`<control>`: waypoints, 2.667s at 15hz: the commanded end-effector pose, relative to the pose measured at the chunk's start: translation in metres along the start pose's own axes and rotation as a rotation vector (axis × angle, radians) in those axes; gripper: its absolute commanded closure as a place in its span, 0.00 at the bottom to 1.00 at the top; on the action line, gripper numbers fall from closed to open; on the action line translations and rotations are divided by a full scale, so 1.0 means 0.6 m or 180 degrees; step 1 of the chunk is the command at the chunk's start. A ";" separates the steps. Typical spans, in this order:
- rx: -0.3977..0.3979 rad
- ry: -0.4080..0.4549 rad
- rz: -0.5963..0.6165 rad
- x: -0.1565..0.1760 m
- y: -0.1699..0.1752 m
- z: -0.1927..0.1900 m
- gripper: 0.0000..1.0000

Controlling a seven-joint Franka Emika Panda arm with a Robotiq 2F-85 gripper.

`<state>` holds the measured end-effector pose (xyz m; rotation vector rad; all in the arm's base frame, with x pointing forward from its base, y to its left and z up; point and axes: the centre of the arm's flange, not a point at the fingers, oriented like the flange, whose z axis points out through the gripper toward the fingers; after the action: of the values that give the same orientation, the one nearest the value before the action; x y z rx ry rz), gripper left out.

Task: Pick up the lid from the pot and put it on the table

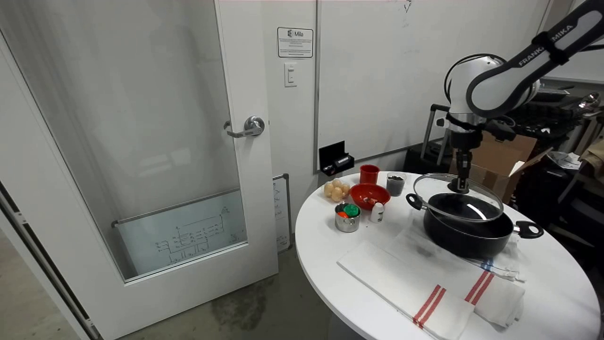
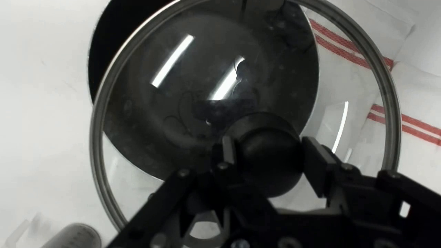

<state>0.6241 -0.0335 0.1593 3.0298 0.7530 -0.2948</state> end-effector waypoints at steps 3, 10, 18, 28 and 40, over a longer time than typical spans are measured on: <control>-0.0084 -0.0110 -0.0517 0.069 -0.100 -0.036 0.75; -0.0159 -0.0230 -0.1241 0.150 -0.247 -0.021 0.75; -0.0214 -0.0319 -0.1700 0.218 -0.297 0.030 0.75; -0.0109 -0.0410 -0.1943 0.254 -0.294 0.118 0.75; -0.0211 -0.0401 -0.1876 0.273 -0.254 0.221 0.75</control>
<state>0.6555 0.1717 0.0120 2.6671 1.5792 -0.4732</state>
